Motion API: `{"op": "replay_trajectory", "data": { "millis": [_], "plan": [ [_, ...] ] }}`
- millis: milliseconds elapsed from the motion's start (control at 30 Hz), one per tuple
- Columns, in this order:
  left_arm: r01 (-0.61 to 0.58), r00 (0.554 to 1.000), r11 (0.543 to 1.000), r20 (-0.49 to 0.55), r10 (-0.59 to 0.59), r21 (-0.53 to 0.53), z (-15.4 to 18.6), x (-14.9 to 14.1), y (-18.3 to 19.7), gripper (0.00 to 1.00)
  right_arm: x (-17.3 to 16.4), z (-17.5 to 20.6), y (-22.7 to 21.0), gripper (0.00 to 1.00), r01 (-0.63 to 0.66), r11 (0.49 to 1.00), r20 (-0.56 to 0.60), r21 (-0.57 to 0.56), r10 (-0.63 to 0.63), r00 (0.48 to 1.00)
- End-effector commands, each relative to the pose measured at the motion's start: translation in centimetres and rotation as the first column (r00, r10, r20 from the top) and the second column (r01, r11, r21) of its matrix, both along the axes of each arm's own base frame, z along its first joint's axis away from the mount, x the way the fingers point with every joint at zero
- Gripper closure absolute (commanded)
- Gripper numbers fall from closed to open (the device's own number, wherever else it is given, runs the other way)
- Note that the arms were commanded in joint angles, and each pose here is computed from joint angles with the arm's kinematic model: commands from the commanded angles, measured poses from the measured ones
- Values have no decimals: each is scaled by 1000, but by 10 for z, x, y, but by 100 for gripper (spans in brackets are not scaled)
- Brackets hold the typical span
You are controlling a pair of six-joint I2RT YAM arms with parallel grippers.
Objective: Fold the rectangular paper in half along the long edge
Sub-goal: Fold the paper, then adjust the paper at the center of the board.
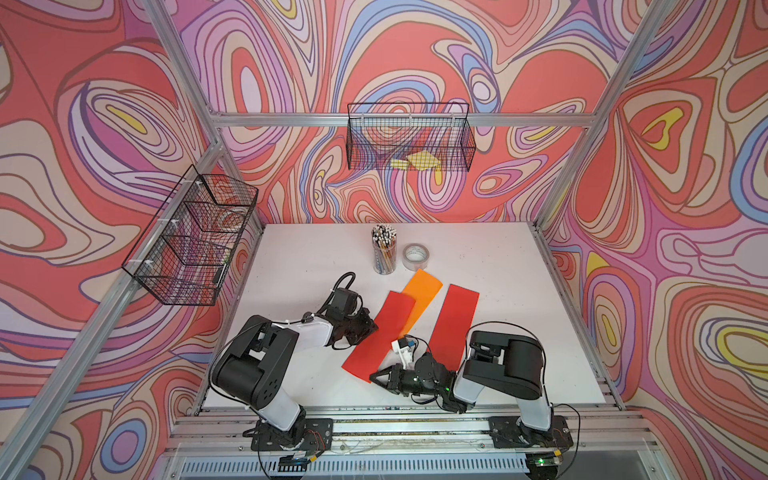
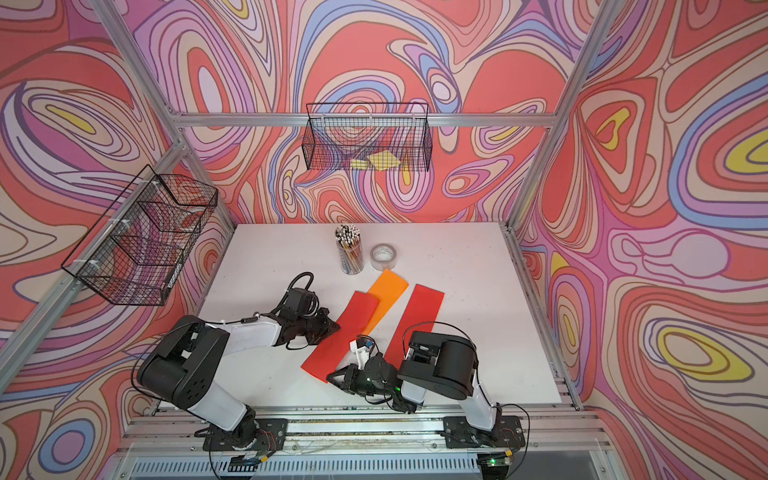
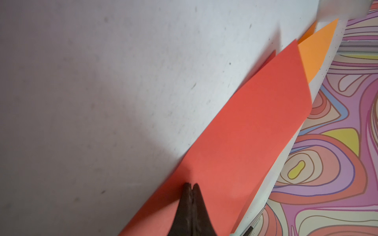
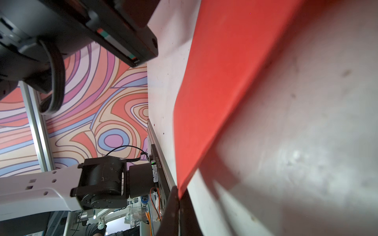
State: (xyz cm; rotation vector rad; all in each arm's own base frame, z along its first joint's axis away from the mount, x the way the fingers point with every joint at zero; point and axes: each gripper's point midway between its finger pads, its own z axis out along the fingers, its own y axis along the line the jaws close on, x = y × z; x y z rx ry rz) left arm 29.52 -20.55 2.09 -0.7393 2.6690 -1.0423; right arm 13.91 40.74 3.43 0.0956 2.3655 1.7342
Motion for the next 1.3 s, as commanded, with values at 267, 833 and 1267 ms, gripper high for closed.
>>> {"op": "replay_trajectory", "data": {
  "millis": [267,833,1267],
  "plan": [
    [-5,1000,1000,-27,5,0,-9,-4,3,100,0,-27,-24,78,53,995,-41,-84,-56,998],
    [3,999,1000,-33,-3,3,-9,-11,5,100,19,-39,-50,66,137,986,-67,-99,-144,987],
    [7,999,1000,-38,-7,6,-8,-13,6,100,31,-53,-48,76,123,986,-112,-114,-136,984]
  ]
}}
